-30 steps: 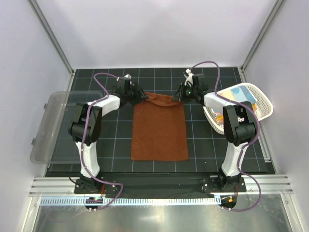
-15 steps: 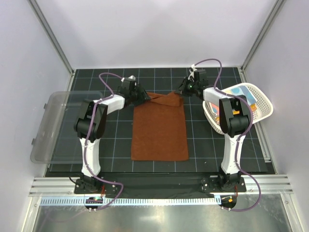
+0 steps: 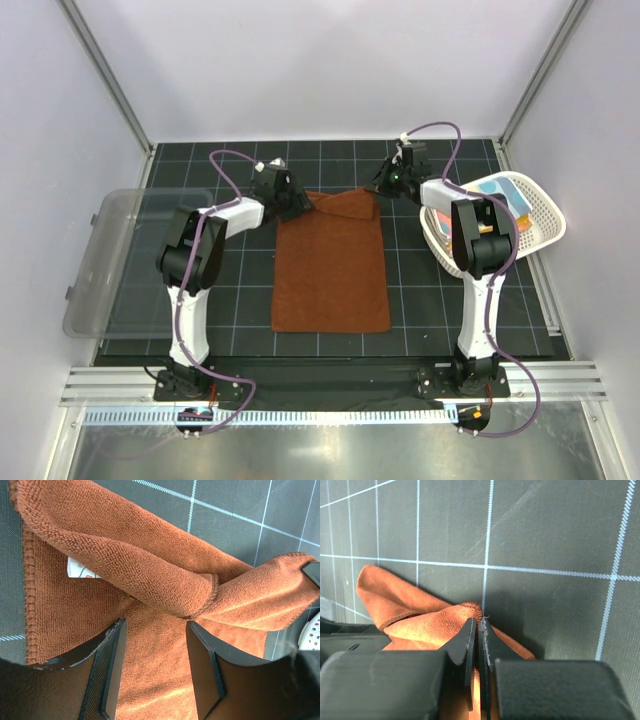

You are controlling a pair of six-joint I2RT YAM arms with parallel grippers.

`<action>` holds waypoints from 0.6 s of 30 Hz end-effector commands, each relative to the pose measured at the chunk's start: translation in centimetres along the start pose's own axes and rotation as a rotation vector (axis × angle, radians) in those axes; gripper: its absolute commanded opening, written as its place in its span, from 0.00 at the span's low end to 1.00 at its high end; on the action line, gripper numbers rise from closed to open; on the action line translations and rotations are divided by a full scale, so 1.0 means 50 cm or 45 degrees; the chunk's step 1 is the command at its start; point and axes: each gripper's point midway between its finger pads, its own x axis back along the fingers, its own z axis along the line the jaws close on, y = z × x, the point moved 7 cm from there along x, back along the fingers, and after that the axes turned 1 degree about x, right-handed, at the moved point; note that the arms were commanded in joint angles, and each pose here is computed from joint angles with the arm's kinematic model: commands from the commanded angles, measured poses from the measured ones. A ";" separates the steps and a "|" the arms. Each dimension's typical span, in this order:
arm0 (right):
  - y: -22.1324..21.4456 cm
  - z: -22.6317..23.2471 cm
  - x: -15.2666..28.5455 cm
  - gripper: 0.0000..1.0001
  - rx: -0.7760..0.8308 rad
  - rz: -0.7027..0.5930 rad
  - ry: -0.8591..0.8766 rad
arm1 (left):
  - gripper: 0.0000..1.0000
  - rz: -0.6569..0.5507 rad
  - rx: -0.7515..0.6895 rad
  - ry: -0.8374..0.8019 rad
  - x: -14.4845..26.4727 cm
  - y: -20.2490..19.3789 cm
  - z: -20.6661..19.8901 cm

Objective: Fold and stack the towels
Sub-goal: Fold the towel

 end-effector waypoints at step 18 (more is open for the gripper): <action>0.032 -0.038 -0.029 0.01 -0.078 -0.065 -0.016 | 0.58 -0.097 -0.040 -0.026 -0.005 0.061 -0.044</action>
